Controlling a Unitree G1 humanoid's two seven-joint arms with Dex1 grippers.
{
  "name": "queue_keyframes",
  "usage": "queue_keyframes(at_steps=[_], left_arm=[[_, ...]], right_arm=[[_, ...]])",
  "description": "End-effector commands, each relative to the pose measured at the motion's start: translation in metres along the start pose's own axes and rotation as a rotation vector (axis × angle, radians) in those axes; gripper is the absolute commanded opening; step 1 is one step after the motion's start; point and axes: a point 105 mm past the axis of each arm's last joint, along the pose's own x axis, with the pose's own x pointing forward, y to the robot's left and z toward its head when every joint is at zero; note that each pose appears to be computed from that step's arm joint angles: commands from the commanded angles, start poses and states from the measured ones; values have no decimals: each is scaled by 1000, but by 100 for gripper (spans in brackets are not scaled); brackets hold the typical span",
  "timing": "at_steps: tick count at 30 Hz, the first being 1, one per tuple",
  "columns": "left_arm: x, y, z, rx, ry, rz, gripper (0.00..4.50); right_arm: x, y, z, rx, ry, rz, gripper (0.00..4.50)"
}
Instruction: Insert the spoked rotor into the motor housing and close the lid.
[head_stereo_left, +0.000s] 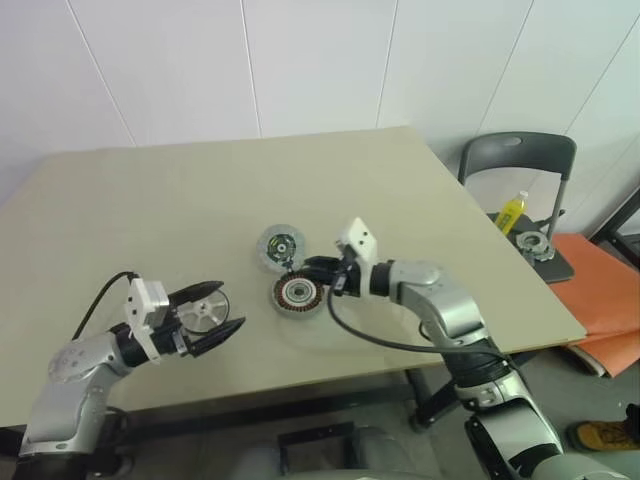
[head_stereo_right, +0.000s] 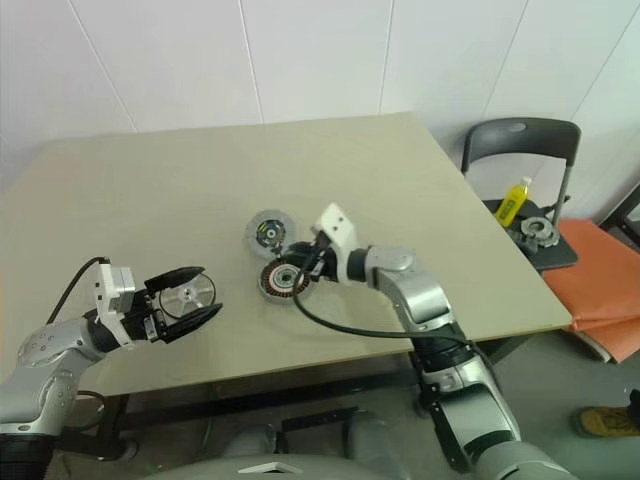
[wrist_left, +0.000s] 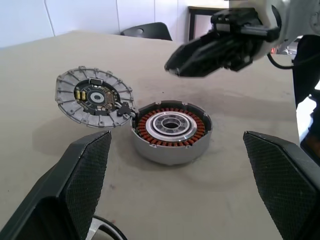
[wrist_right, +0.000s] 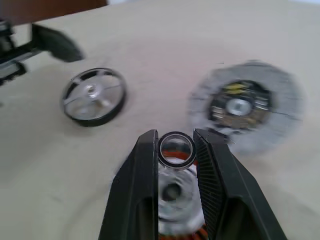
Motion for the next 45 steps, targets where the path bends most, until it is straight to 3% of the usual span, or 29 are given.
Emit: queue_keyframes(at_steps=[1, 10, 25, 45], left_arm=[[7, -3, 14, 46, -30, -12, 450], [8, -1, 18, 52, -35, 7, 450], [10, 1, 18, 55, -37, 19, 450], [9, 0, 15, 47, -40, 27, 450]], right_arm=[[14, -2, 10, -51, 8, -3, 69], [20, -11, -14, -58, 128, -36, 69], [13, -9, -30, -41, 211, -6, 69], [16, -11, -29, -39, 183, -40, 69]])
